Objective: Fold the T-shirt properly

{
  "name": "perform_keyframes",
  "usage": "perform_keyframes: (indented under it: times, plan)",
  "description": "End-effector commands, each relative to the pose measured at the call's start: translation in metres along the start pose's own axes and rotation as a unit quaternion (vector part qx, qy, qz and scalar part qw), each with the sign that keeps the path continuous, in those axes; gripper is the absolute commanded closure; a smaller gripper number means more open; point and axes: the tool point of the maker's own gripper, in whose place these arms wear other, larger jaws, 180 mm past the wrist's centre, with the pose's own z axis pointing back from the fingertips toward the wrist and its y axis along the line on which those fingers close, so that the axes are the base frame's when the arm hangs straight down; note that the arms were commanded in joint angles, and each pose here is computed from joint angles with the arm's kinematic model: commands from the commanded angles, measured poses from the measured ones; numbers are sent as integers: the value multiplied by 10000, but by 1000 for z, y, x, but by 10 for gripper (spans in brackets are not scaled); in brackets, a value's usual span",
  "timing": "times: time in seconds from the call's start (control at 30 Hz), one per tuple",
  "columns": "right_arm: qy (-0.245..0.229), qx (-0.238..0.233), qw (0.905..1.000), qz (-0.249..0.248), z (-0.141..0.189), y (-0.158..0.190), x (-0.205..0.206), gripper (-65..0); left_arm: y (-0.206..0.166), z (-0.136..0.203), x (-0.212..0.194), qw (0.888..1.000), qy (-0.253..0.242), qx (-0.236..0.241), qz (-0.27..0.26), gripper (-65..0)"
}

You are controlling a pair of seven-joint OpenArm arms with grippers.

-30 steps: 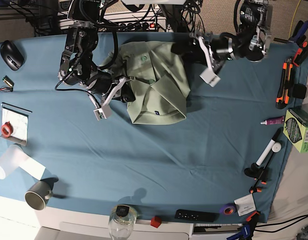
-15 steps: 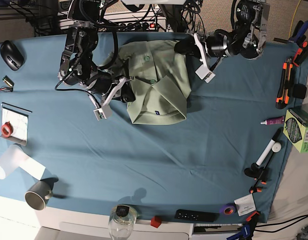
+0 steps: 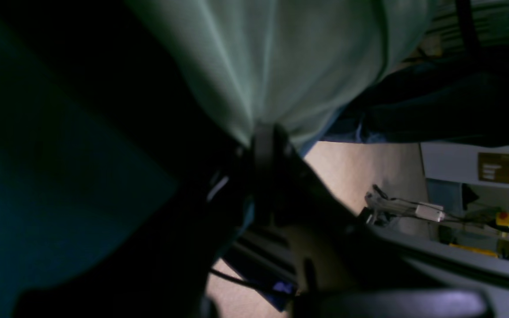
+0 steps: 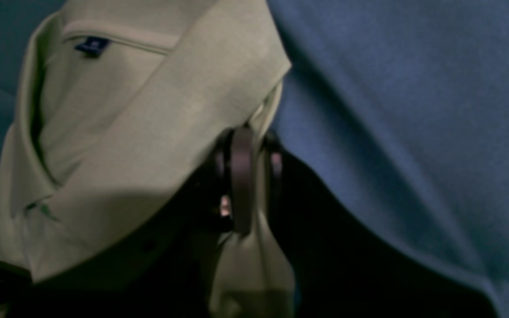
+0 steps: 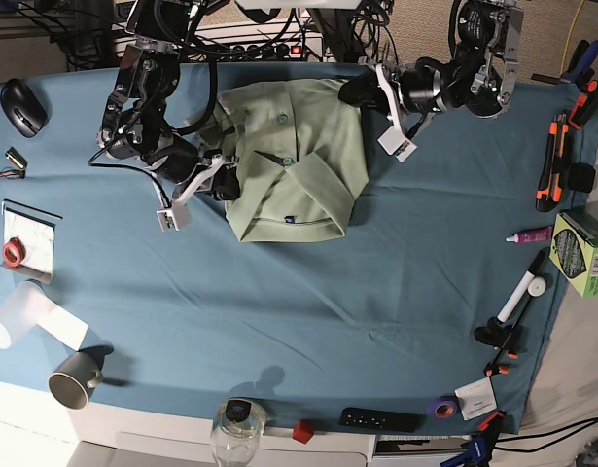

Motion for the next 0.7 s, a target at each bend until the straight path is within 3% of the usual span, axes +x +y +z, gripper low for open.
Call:
perform_keyframes:
  times: [0.0,0.13,0.2,0.3,0.37,0.53,0.67]
  plan:
    - [-13,-144,9999,79,3,-6,6,-8,5,4,-2,9998,110,130,-97,0]
    - [-9,-139,9999,79,3,-6,6,-11,4,4,-2,9998,111,118,-121,0]
    - [-8,-132,9999,95,3,-6,6,-60,4,4,-2,9998,110,103,-147,-13]
    - [-31,-76,9998,199,3,-4,6,-172,4,4,-2,9998,110,104,-148,-182]
    - [-106,-94,9995,283,6,-7,10,-198,4,4,-2,9998,109,106,-148,-276]
    - [-190,-362,9974,588,18,-29,30,-198,5,6,-1,9997,121,137,-191,-288]
    - [-287,-613,9938,881,32,-49,54,-198,15,22,13,9977,-38,501,-446,-288]
